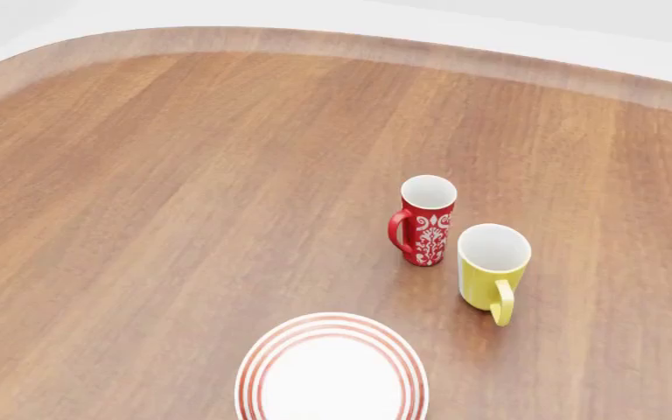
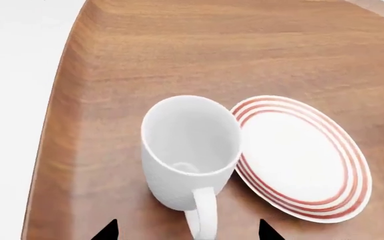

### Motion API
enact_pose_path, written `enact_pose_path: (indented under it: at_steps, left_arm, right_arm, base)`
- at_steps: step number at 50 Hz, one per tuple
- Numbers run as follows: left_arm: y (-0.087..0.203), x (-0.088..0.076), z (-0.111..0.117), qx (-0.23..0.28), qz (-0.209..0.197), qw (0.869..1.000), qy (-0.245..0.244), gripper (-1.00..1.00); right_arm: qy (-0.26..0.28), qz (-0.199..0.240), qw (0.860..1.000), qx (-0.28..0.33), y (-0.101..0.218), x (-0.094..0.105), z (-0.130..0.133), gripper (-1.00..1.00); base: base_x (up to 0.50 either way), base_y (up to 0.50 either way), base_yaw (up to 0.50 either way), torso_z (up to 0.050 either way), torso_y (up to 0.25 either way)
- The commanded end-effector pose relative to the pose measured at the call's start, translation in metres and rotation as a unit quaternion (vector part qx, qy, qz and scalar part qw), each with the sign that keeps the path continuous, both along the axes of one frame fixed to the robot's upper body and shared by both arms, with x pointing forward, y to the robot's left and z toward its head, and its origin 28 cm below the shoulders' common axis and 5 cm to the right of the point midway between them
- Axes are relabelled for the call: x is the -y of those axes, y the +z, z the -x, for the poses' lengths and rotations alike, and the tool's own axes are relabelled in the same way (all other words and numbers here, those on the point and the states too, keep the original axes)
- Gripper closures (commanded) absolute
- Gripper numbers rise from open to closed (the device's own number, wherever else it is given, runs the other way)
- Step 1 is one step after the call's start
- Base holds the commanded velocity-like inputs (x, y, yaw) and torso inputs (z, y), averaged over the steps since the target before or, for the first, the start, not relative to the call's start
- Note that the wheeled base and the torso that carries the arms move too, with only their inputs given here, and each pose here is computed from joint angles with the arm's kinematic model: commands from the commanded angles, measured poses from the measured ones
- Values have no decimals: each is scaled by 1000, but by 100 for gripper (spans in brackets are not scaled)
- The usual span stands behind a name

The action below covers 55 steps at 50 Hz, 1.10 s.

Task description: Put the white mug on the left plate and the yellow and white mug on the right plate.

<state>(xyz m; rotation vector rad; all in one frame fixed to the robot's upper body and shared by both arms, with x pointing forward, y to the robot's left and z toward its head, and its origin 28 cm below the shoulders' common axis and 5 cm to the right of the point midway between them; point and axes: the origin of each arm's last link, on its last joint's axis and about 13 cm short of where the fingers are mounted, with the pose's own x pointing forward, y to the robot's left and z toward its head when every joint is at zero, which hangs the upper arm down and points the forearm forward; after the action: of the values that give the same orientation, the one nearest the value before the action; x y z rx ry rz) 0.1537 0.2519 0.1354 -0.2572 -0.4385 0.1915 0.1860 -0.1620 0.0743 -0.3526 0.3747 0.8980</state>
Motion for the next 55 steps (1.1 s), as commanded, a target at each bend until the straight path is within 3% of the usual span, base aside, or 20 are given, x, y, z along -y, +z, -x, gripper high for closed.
enact_pose_path:
  at_steps: [1, 55]
  left_arm:
    - [0, 0, 1, 2, -2, 1000, 0, -100]
    - [2, -3, 5, 8, 0, 1000, 2, -100]
  right_arm:
    - [1, -9, 1000, -16, -2, 10, -20, -100]
    - [6, 8, 997, -77, -41, 2, -52, -100]
  base:
    - [0, 0, 0, 0, 0]
    - [0, 0, 0, 0, 0]
